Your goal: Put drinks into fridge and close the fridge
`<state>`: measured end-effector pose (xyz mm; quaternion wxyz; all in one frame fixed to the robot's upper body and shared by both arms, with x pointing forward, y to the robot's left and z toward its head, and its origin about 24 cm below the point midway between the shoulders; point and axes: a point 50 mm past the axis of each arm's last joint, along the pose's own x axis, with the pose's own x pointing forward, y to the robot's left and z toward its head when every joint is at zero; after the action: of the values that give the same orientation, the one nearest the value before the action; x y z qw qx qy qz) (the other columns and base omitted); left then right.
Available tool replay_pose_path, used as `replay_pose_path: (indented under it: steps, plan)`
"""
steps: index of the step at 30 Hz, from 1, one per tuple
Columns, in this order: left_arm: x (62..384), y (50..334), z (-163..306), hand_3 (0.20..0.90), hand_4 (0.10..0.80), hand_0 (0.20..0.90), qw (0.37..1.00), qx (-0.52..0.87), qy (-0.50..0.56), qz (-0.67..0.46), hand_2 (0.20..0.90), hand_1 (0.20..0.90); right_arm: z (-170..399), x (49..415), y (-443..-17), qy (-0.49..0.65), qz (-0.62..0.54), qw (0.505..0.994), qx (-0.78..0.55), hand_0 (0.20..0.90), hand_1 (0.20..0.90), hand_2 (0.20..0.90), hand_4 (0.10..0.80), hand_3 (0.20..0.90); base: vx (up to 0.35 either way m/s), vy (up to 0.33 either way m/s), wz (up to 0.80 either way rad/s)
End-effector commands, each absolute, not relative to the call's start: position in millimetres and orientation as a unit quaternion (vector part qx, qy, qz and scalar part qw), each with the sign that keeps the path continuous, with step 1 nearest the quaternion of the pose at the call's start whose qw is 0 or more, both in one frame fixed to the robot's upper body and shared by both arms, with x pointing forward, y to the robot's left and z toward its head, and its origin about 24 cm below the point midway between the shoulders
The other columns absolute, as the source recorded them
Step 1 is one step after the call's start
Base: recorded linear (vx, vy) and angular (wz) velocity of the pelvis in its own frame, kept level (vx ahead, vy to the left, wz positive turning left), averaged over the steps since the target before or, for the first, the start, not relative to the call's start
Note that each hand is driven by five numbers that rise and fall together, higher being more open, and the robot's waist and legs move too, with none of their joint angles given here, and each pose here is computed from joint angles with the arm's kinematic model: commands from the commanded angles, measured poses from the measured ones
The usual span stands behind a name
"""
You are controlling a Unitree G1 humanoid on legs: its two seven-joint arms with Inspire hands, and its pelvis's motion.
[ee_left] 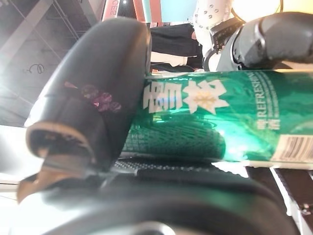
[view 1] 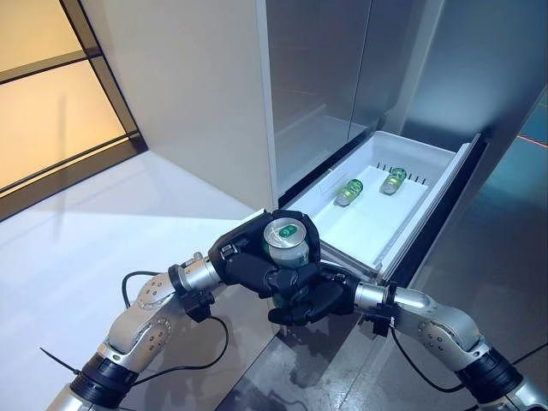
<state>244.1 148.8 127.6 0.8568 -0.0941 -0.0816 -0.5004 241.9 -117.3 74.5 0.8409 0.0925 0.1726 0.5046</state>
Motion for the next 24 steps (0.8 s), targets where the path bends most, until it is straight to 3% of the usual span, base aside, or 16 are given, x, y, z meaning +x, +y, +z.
replay_pose_path:
  steps: [1, 5, 6, 7, 8, 24]
  plan:
    - [265, 126, 181, 0.2, 0.1, 0.3, 0.819, -0.108, -0.202, -0.525, 0.3, 0.3, 154, 248, -72, -0.01, 0.599, 0.789, 0.139, 0.9, 0.9, 0.9, 0.8, 0.9, 0.0, 0.0, 0.0]
    - [264, 124, 178, 0.2, 0.1, 0.3, 0.82, -0.11, -0.197, -0.526, 0.3, 0.3, 151, 249, -71, 0.009, 0.586, 0.793, 0.167, 0.9, 0.9, 0.9, 0.8, 0.9, 0.0, 0.0, 0.0]
    - [264, 123, 177, 0.2, 0.1, 0.3, 0.82, -0.11, -0.195, -0.526, 0.3, 0.3, 150, 250, -71, 0.017, 0.577, 0.796, 0.182, 0.641, 0.641, 0.641, 0.498, 0.598, 0.0, 0.0, 0.0]
    - [265, 123, 177, 0.2, 0.1, 0.3, 0.82, -0.11, -0.194, -0.526, 0.3, 0.3, 149, 251, -71, 0.023, 0.57, 0.798, 0.194, 0.556, 0.556, 0.556, 0.399, 0.499, 0.0, 0.0, 0.0]
    - [265, 123, 177, 0.2, 0.1, 0.3, 0.821, -0.111, -0.194, -0.526, 0.3, 0.3, 148, 251, -71, 0.028, 0.565, 0.799, 0.204, 0.3, 0.3, 0.3, 0.1, 0.2, 0.0, 0.0, 0.0]
    - [264, 126, 171, 0.2, 0.1, 0.3, 0.827, -0.111, -0.178, -0.522, 0.3, 0.3, 132, 258, -79, 0.064, 0.51, 0.83, 0.218, 0.3, 0.3, 0.3, 0.1, 0.2, 0.0, 0.0, 0.0]
